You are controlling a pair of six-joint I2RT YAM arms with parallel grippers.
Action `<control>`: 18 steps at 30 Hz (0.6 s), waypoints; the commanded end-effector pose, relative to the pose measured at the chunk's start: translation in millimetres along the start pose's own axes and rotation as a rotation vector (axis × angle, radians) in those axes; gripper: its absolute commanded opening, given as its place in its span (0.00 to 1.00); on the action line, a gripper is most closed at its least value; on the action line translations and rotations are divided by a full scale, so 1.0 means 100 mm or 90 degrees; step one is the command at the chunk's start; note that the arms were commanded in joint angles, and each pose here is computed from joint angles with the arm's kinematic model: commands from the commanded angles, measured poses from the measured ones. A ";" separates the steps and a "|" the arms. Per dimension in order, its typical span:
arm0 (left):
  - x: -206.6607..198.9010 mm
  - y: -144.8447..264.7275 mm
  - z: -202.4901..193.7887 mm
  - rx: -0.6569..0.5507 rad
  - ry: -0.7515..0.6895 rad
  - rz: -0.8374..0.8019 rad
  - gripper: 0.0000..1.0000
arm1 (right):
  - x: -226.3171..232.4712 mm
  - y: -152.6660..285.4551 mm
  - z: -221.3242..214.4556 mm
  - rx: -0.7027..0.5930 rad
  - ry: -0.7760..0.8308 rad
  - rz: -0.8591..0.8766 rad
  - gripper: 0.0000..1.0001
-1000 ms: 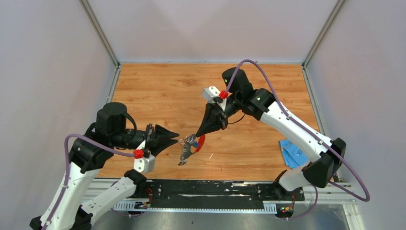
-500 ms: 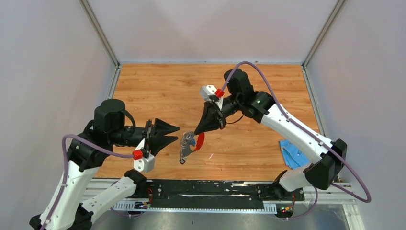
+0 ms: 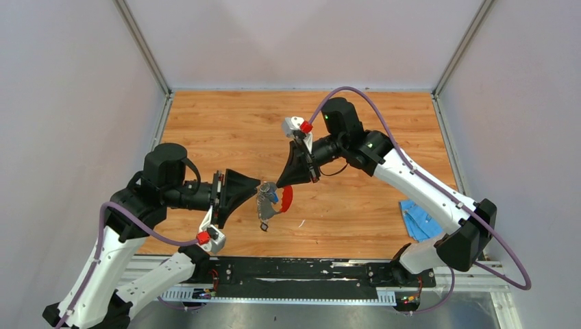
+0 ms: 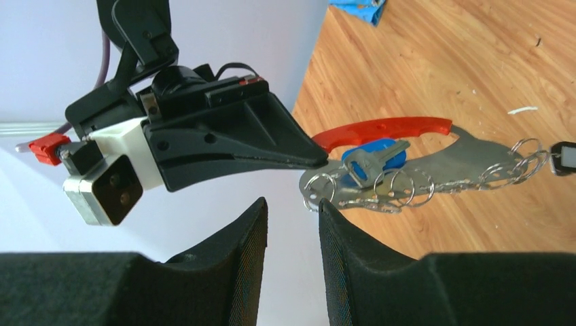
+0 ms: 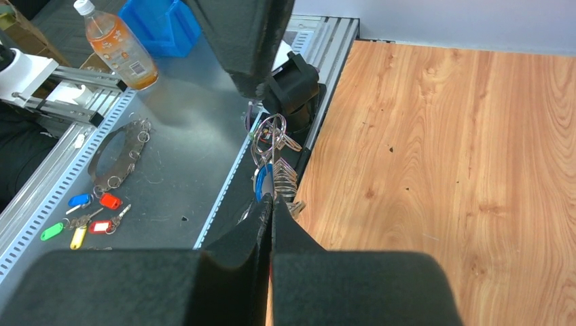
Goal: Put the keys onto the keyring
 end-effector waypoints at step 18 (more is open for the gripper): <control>-0.23 -0.17 -0.18 0.071 -0.030 -0.089 0.36 | 0.01 0.02 0.22 -0.024 0.003 -0.022 0.00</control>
Point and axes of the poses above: each gripper's point midway between its finger pads, its own y axis back along the fingers, its own x axis along the line the jaws close on, z = x × y, the point moved 3 cm from there along y, back along the fingers
